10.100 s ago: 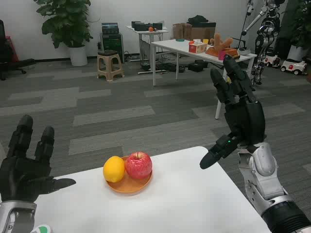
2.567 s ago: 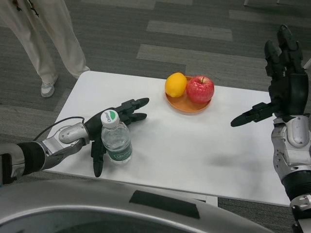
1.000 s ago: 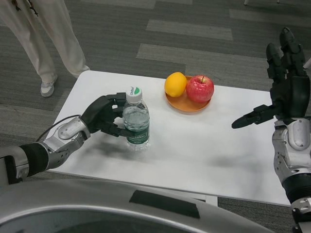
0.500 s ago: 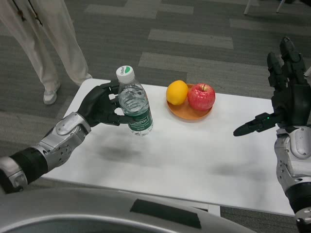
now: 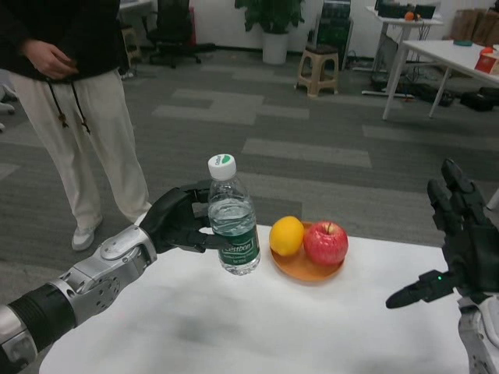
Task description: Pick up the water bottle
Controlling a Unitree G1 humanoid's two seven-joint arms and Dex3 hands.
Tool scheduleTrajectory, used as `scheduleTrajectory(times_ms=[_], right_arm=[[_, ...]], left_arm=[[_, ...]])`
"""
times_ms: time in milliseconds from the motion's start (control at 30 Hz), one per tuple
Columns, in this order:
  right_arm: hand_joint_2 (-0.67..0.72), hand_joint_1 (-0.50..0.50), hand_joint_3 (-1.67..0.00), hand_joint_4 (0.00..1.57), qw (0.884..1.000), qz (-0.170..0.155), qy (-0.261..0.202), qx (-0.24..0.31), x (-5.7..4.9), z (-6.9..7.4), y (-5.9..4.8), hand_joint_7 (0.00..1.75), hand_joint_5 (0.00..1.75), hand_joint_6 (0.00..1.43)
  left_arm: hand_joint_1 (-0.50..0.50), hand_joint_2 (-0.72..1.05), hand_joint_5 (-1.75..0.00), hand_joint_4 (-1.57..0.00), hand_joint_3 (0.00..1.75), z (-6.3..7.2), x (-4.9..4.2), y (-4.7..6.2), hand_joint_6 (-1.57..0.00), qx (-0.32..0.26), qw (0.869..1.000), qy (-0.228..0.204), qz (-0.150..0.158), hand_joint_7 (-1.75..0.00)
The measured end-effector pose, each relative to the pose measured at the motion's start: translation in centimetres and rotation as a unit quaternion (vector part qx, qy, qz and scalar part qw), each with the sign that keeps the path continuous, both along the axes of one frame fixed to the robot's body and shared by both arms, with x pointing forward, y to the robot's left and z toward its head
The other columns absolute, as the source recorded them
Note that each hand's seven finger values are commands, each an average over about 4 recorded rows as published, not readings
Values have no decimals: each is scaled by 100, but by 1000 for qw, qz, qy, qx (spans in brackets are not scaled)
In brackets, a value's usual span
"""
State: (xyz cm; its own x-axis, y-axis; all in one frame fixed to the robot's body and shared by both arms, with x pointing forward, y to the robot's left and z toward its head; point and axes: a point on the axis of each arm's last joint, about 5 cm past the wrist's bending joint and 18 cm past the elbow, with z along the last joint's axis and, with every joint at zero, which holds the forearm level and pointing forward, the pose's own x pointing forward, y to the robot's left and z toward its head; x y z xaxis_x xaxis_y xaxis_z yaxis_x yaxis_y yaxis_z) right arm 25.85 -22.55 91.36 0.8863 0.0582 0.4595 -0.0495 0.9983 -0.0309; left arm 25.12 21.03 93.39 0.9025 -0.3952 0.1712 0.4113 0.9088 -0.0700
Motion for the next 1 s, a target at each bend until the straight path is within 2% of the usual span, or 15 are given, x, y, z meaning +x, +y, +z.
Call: scheduleTrajectory(times_ms=[100, 267, 400, 833, 1000], right_arm=[[28, -50, 0, 0, 1000, -1, 2, 0, 0, -6, -5, 7, 0, 0], [31, -50, 0, 0, 1000, -2, 2, 0, 0, -7, -6, 10, 0, 0], [33, -50, 0, 0, 1000, -2, 2, 0, 0, -7, -8, 7, 0, 0], [34, -50, 0, 0, 1000, -6, 6, -3, -3, -17, -28, 7, 0, 0], [34, -50, 0, 0, 1000, -8, 9, -4, -5, -25, -40, 7, 0, 0]], left_arm=[[-50, 105, -175, -157, 50, 108, 55, 27, -115, 6, 1000, -19, 7, -147], [-50, 105, -175, -157, 52, 178, 84, 51, -115, 20, 999, -31, 13, -147], [-50, 105, -175, -157, 52, 223, 93, 78, -114, 26, 999, -41, 20, -154], [-50, 105, -175, -157, 52, 368, 101, 104, -113, 56, 997, -52, 25, -154], [-50, 105, -175, -157, 61, 398, 99, 103, -113, 63, 996, -53, 24, -154]])
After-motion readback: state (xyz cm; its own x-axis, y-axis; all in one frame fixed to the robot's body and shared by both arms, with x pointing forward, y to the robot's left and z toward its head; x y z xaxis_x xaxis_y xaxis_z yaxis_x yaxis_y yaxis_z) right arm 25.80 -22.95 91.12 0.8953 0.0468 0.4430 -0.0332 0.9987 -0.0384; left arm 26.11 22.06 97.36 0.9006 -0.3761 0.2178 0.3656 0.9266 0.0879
